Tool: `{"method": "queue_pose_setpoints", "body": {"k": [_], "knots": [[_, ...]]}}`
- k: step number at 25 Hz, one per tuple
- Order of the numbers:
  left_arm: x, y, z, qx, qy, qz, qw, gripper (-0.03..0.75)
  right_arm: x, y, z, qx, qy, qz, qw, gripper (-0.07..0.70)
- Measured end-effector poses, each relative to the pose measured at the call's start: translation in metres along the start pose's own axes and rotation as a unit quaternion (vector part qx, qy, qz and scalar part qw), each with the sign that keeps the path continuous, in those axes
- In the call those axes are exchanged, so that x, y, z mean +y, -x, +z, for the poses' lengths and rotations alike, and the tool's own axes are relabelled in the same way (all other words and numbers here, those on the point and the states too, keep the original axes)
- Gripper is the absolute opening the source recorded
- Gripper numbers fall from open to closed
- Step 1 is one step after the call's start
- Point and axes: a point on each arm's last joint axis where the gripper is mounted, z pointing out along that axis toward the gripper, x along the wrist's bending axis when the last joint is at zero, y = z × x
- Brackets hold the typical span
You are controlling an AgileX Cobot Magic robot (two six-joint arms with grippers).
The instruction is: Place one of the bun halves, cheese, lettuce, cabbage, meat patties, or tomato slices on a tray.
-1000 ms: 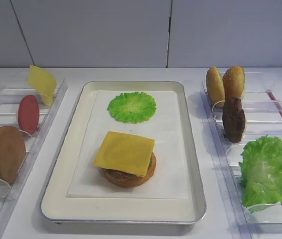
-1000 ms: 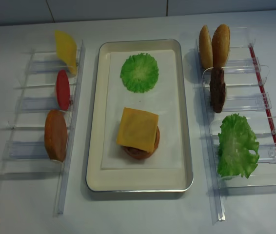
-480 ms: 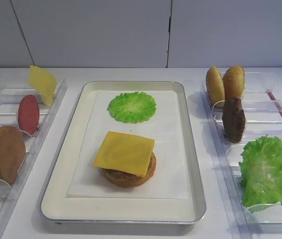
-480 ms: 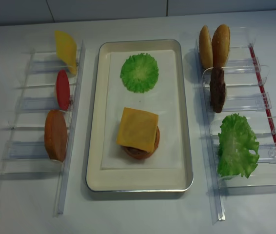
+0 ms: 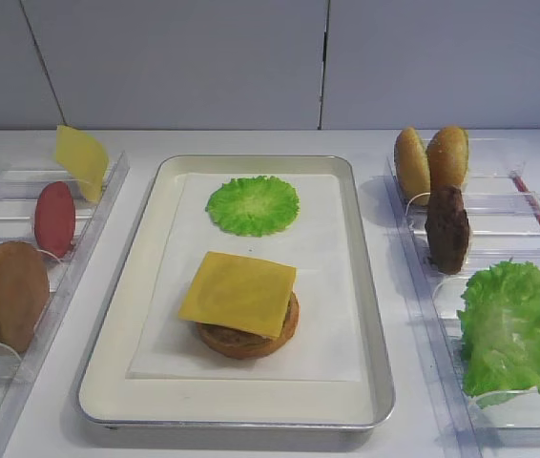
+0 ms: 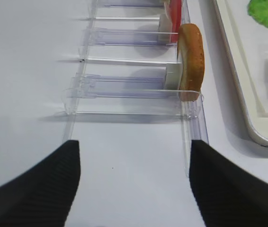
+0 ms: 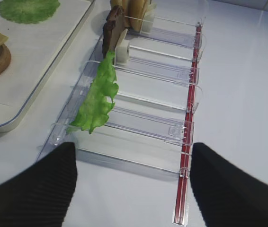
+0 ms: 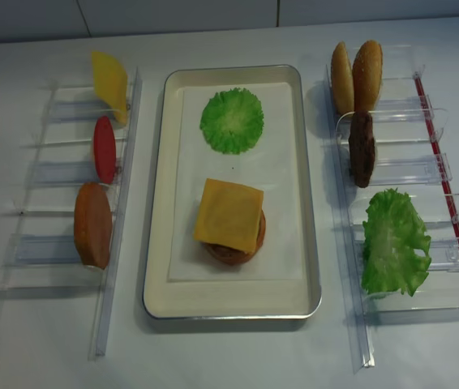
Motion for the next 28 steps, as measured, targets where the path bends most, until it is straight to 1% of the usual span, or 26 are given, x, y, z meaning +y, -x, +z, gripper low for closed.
{"method": "queue_pose_setpoints", "body": {"k": [28], "knots": [[0.0000,0.0000,0.0000,0.000,0.000,0.000,1.0000,0.472,0.0000,0.0000,0.0000,0.000,0.000,0.001,1.0000,0.515]]}}
